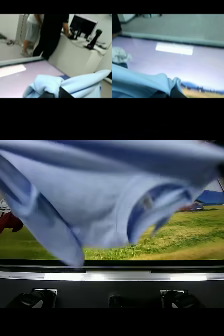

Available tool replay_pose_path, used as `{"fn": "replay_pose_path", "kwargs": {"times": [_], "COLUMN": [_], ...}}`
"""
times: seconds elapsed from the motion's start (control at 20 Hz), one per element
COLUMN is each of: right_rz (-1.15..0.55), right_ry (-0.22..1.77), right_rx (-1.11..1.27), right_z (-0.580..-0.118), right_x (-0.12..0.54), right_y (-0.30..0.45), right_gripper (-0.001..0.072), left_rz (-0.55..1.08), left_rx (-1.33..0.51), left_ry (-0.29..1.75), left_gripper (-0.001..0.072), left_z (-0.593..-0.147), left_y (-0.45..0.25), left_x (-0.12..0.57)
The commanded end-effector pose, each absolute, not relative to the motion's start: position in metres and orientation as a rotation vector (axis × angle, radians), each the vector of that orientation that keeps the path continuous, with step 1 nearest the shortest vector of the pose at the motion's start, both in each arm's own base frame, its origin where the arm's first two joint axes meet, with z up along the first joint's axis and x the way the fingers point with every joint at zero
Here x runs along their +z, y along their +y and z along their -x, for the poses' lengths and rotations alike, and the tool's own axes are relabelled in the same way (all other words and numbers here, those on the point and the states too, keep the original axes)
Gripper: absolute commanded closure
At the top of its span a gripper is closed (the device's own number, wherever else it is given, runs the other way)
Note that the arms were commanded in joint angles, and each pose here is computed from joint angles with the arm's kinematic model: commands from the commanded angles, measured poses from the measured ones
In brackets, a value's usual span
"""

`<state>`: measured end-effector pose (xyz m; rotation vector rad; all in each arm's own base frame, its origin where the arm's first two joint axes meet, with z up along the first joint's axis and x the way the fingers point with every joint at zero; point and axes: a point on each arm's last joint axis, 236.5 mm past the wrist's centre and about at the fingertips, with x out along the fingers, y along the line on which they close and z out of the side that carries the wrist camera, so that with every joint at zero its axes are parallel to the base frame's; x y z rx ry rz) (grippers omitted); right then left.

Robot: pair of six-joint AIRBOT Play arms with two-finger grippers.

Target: Fold the shirts.

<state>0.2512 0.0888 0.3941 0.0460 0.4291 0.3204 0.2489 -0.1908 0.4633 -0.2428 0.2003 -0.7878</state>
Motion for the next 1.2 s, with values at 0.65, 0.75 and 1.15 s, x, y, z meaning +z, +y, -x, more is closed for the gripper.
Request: {"fn": "replay_pose_path", "kwargs": {"times": [0.65, 0.75, 1.15], "right_rz": [-0.071, -0.085, -0.121], "right_ry": [1.344, 1.247, 1.261], "right_rx": [0.162, 0.171, 0.097], "right_z": [-0.387, -0.427, -0.437], "right_x": [-0.018, -0.013, 0.055], "right_y": [0.137, 0.147, 0.065], "right_gripper": [0.0668, 0.0669, 0.0033], "left_rz": [0.122, 0.168, 0.298], "left_rx": [-0.599, -0.566, -0.474], "left_ry": [1.197, 1.222, 1.409], "left_gripper": [0.0673, 0.0671, -0.0008], "left_z": [-0.424, -0.441, -0.403], "left_y": [-0.204, -0.208, -0.140], "left_x": [0.025, 0.014, 0.039]}}
